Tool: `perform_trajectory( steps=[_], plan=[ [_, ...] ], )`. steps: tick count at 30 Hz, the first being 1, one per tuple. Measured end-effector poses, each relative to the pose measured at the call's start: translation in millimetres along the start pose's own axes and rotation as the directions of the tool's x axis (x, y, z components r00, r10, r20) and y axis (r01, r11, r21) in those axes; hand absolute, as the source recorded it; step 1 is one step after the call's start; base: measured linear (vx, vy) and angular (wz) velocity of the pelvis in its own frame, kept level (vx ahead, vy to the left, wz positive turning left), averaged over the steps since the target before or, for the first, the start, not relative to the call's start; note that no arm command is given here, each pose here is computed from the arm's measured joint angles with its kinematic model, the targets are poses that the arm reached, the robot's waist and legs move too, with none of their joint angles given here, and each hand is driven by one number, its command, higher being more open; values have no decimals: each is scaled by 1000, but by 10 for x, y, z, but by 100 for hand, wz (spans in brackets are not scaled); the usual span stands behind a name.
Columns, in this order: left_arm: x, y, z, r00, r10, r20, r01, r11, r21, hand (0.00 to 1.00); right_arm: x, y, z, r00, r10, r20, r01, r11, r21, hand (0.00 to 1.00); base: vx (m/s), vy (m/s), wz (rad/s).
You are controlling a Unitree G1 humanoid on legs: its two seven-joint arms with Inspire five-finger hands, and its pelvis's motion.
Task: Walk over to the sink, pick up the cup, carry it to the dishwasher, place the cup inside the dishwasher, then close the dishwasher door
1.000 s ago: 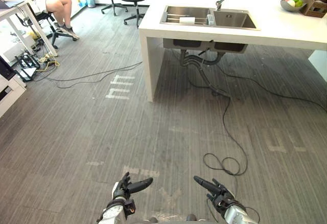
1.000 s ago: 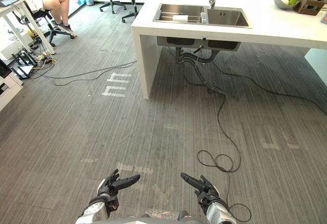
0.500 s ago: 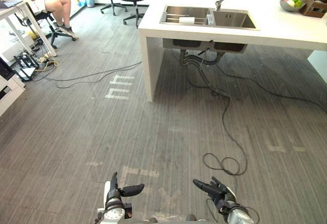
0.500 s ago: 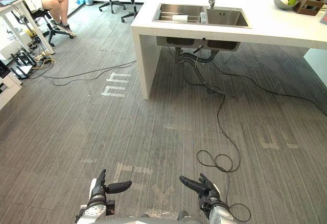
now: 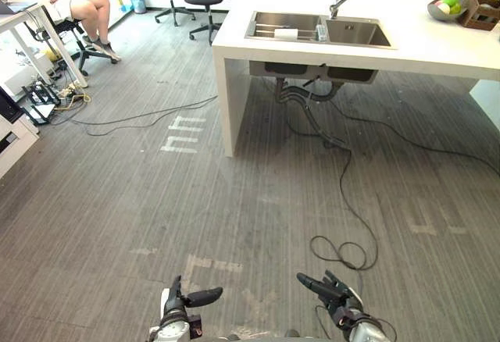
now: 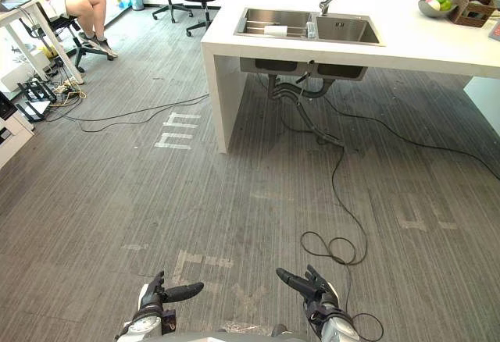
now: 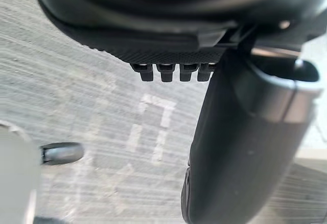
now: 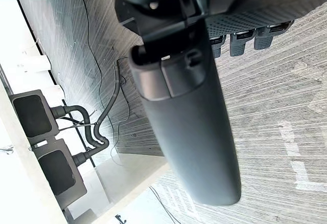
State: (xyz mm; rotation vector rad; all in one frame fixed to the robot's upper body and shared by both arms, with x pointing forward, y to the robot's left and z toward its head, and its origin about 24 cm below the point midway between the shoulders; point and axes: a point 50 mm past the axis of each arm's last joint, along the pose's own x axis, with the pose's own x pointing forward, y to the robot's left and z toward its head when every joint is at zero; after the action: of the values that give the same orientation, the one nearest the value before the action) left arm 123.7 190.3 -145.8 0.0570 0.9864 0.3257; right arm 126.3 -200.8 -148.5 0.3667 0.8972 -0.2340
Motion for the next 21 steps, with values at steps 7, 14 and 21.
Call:
perform_trajectory(
  steps=[7, 14, 21],
  plan=[
    [-8, -68, -58, 994, -97, -43, 91, 986, -137, 100, 6, 55, -18, 1000, 26, 11, -27, 989, 143, 100, -2, 1, 0],
    [-13, -91, -59, 994, -108, -26, 103, 985, -140, 100, -28, 133, -157, 996, 90, -8, -86, 974, 211, 100, -38, 4, -3],
    [21, -108, 94, 995, -98, 18, 99, 985, -144, 100, 4, 175, -52, 995, 97, 18, -99, 972, 211, 100, -35, 48, -6]
  ],
)
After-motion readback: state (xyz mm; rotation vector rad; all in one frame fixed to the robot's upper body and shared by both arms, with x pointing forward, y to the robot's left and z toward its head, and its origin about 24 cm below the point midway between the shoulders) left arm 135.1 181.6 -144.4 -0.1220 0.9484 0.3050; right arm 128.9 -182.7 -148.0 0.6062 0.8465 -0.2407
